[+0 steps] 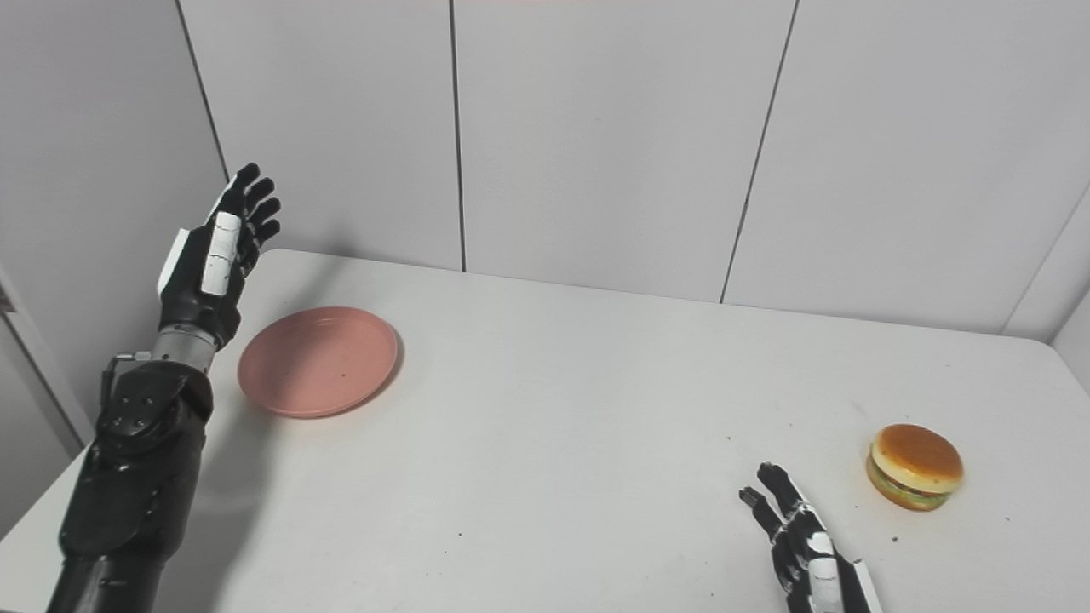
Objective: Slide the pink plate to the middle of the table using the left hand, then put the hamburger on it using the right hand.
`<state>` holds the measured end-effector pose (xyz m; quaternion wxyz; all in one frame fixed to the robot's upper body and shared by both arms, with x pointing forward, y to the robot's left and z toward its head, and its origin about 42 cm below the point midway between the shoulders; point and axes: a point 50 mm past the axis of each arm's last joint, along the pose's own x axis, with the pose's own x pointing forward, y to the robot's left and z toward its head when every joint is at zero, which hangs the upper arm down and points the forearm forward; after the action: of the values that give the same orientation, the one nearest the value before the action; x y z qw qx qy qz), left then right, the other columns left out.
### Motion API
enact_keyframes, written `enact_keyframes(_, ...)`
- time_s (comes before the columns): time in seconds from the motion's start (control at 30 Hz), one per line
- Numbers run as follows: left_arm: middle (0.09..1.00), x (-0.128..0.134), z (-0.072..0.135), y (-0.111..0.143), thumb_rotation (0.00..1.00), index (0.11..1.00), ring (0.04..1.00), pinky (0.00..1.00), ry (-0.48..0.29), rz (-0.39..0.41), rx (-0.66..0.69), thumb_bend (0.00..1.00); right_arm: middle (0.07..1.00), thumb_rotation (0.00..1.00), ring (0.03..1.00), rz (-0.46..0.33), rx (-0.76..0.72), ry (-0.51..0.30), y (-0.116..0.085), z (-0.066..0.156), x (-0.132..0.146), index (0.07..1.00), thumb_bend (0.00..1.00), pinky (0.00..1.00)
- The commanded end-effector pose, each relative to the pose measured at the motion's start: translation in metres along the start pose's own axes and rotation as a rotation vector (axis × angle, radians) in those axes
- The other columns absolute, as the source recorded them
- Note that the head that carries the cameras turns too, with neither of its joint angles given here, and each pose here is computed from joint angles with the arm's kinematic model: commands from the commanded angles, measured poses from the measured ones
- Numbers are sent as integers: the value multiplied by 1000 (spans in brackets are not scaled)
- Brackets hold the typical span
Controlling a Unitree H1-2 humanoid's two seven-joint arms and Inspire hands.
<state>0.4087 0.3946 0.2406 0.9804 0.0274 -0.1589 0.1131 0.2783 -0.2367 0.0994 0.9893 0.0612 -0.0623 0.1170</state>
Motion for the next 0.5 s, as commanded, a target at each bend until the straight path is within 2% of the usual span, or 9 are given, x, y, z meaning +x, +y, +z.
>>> enact_keyframes(0.0,936,22,23,13,869,928,924,869,-117,25,12,980,934,998,881,-35,21,98,-8,-24,3,876,829,966)
enact_keyframes(0.27,921,28,-11,36,859,922,936,944,-73,80,16,958,930,999,873,-35,14,101,-7,-23,2,863,843,953)
enact_keyframes(0.47,945,28,-36,51,831,940,958,958,-21,112,19,997,930,994,871,-36,16,102,-7,-23,1,862,837,951)
